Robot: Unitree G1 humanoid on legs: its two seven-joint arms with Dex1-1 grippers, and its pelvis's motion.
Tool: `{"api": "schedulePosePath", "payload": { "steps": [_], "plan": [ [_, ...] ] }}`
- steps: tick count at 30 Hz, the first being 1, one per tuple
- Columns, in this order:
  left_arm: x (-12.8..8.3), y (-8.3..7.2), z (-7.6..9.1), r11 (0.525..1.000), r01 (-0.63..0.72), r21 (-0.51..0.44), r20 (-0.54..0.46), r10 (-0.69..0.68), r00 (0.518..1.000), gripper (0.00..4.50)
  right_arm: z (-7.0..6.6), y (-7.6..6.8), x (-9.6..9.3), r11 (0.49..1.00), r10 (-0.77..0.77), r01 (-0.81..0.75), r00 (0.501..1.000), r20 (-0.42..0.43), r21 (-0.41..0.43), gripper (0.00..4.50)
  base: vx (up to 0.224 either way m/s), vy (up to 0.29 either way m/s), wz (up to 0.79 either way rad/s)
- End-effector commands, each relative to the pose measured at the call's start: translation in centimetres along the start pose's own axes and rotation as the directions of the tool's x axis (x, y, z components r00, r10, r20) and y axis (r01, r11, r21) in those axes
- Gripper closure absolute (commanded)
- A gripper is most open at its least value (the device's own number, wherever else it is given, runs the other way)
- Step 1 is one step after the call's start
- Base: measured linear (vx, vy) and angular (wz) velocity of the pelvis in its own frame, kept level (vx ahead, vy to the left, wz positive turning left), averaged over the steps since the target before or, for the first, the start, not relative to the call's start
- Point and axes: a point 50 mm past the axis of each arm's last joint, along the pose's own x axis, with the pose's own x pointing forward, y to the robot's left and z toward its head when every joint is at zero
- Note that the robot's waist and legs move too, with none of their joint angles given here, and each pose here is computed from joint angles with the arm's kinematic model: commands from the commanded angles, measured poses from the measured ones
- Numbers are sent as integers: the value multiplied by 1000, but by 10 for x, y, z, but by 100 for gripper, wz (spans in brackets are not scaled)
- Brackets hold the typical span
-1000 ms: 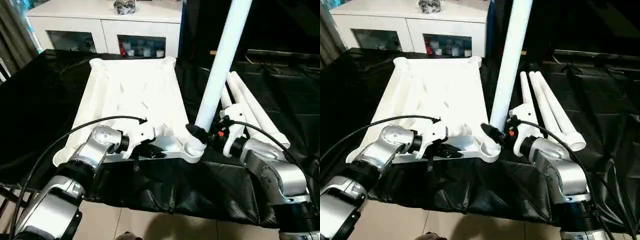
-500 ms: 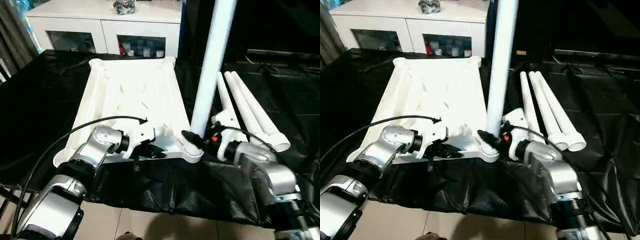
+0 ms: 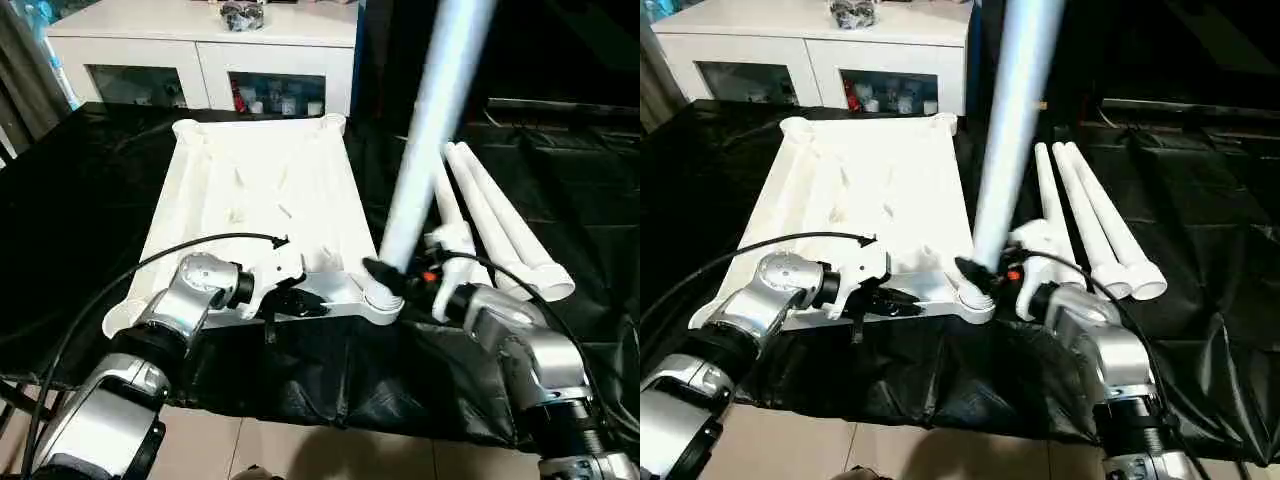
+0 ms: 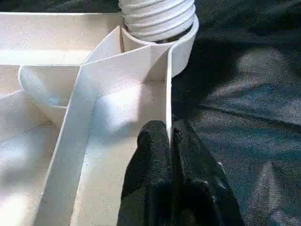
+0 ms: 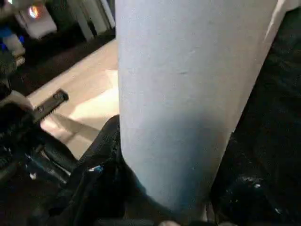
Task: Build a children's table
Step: Insert table leg to table base
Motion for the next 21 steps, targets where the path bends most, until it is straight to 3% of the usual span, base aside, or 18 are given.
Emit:
{"api": "schedulePosePath", "payload": {
  "steps": [1,5,8,16,21],
  "plan": [
    [2,-2,1,1000,-17,-24,63,18,998,450,-12,-10,-11,998,-54,54,998,-13,32,257,0,0,0],
    [3,0,1,999,-44,-26,56,45,997,450,-28,-11,-17,998,-55,56,998,-14,37,257,0,0,0],
    [3,1,1,998,-59,-28,51,60,997,450,-36,-9,-19,997,-72,72,997,-13,-22,257,0,0,0],
    [4,2,0,998,-59,-21,32,60,998,450,-33,-5,-16,984,-87,90,996,27,-156,257,0,0,0],
    [5,1,-1,999,-43,-5,7,43,999,450,-35,1,-11,978,-42,38,999,-16,-205,257,0,0,0]
  ]
}}
